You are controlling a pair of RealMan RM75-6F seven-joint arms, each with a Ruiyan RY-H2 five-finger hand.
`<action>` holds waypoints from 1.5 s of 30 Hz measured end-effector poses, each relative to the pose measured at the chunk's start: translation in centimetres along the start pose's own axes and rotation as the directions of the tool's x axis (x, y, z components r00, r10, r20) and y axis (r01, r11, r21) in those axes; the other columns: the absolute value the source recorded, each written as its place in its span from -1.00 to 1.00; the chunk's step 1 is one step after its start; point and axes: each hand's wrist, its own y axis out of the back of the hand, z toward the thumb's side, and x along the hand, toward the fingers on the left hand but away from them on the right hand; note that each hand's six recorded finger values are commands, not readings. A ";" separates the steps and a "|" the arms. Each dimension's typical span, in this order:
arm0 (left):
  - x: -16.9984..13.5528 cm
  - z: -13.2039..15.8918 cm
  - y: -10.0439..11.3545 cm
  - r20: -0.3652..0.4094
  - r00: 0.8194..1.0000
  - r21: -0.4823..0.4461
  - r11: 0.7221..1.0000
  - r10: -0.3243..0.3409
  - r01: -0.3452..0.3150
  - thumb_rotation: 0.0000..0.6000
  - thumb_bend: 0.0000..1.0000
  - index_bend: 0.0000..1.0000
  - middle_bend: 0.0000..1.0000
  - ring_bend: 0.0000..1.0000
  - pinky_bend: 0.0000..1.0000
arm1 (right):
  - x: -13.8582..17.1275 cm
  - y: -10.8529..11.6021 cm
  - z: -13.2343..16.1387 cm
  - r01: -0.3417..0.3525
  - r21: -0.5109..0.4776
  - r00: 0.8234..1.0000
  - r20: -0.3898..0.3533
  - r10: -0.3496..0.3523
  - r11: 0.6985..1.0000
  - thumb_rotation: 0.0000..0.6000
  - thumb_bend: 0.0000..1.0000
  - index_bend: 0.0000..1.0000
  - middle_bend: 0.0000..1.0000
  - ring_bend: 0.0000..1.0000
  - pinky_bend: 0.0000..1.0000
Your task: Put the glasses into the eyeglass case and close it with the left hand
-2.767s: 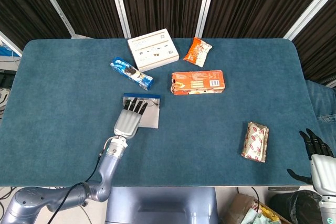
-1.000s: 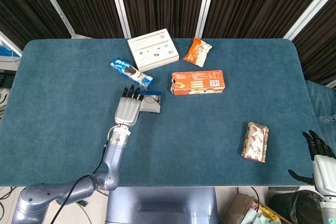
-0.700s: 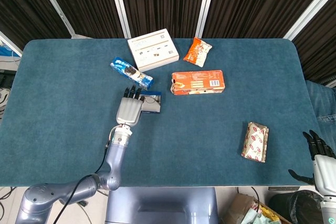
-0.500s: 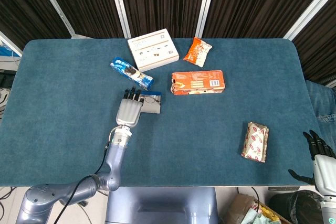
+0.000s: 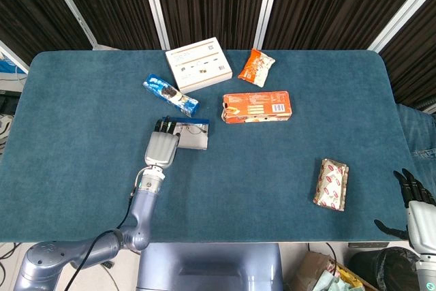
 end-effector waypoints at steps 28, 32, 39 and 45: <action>-3.4 -3.4 -0.1 -0.009 0.996 -0.017 0.996 -0.090 0.089 1.00 -0.11 0.15 -0.74 -0.99 -0.80 | -0.1 -0.1 0.1 -0.008 -0.004 1.000 0.005 0.008 1.000 1.00 -0.69 -0.87 -0.97 -0.79 -0.68; -4.2 -3.6 0.2 0.001 0.994 -0.032 0.994 -0.105 0.105 1.00 -0.11 0.15 -0.74 -0.99 -0.80 | -0.1 -0.1 0.1 -0.008 -0.004 1.000 0.006 0.008 1.000 1.00 -0.68 -0.87 -0.97 -0.79 -0.68; -4.4 -4.2 1.2 -0.006 0.995 -0.034 0.995 -0.095 0.095 1.00 -0.11 0.15 -0.74 -0.99 -0.80 | -0.1 -0.2 0.1 -0.011 -0.005 1.000 0.007 0.011 1.000 1.00 -0.69 -0.87 -0.97 -0.79 -0.68; -3.9 -3.6 1.9 -0.001 0.996 -0.031 0.996 -0.087 0.087 1.00 -0.12 0.15 -0.74 -0.99 -0.80 | -0.1 -0.2 0.0 -0.010 -0.005 1.000 0.010 0.010 1.000 1.00 -0.69 -0.87 -0.97 -0.79 -0.68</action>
